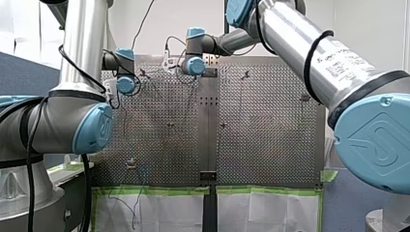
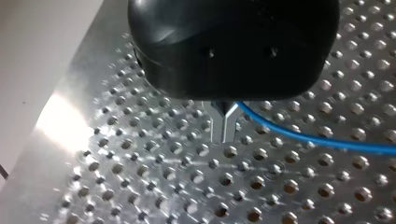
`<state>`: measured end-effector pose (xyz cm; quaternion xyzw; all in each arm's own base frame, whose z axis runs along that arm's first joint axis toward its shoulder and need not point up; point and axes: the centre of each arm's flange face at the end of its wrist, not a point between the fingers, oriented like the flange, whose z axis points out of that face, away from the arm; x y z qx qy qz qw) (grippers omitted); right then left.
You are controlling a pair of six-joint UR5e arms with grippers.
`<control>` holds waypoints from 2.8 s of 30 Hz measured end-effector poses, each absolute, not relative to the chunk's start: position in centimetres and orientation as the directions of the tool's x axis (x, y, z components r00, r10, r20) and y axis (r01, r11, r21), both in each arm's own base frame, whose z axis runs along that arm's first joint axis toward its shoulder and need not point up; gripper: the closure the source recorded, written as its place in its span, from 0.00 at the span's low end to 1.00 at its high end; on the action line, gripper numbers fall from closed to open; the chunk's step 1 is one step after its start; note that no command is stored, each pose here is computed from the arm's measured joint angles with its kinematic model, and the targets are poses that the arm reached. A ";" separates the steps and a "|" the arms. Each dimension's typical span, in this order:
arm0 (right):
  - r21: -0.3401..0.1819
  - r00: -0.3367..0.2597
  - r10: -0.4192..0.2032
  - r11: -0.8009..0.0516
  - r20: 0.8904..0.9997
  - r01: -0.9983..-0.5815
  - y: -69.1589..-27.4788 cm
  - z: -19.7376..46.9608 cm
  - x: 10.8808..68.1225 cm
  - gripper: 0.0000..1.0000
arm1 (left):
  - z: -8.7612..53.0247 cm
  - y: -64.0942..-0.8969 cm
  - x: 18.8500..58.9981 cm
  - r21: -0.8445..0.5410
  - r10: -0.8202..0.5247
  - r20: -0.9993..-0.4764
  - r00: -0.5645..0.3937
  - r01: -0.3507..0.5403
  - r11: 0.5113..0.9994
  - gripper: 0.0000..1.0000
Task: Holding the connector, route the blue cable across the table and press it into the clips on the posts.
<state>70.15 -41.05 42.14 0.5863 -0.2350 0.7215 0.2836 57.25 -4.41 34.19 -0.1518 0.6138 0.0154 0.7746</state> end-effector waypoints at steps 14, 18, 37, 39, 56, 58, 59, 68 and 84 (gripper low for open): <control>-0.009 -0.136 0.120 -0.720 0.983 -0.694 -40.8 41.8 70.3 1.00 | 33.4 -3.4 56.9 -0.261 -0.209 -0.953 0.218 -0.247 0.933 0.00; -0.008 -0.114 0.101 -0.715 0.988 -0.699 -40.9 40.5 70.4 1.00 | 33.3 -3.5 55.9 -0.264 -0.215 -0.957 0.193 -0.280 0.923 0.00; -0.017 -0.035 0.014 -0.660 0.999 -0.751 -42.0 34.8 69.5 1.00 | 33.3 -6.3 48.2 -0.339 -0.327 -0.941 0.089 -0.197 0.920 0.00; -0.016 -0.025 0.005 -0.657 1.000 -0.754 -42.0 34.1 69.3 1.00 | 33.4 -6.6 47.6 -0.339 -0.329 -0.941 0.080 -0.197 0.920 0.00; -0.017 0.007 -0.036 -0.629 0.999 -0.777 -43.8 31.7 67.5 1.00 | 34.9 -8.3 42.3 -0.350 -0.341 -0.936 0.088 -0.140 0.926 0.00; -0.017 0.008 -0.037 -0.627 0.999 -0.779 -44.0 31.6 67.3 1.00 | 35.0 -8.7 41.6 -0.340 -0.332 -0.940 0.078 -0.127 0.932 0.00; -0.017 0.008 -0.037 -0.625 0.999 -0.780 -44.1 31.6 67.2 1.00 | 35.0 -8.9 41.3 -0.333 -0.327 -0.943 0.071 -0.122 0.935 0.00; -0.018 0.006 -0.036 -0.618 0.999 -0.786 -44.7 31.6 66.9 1.00 | 36.0 -11.0 40.1 -0.261 -0.258 -0.965 0.052 -0.073 0.963 0.00; -0.018 0.006 -0.037 -0.607 0.999 -0.795 -45.9 31.6 66.1 1.00 | 38.2 -15.1 43.4 -0.149 -0.142 -0.983 0.117 -0.059 0.987 0.00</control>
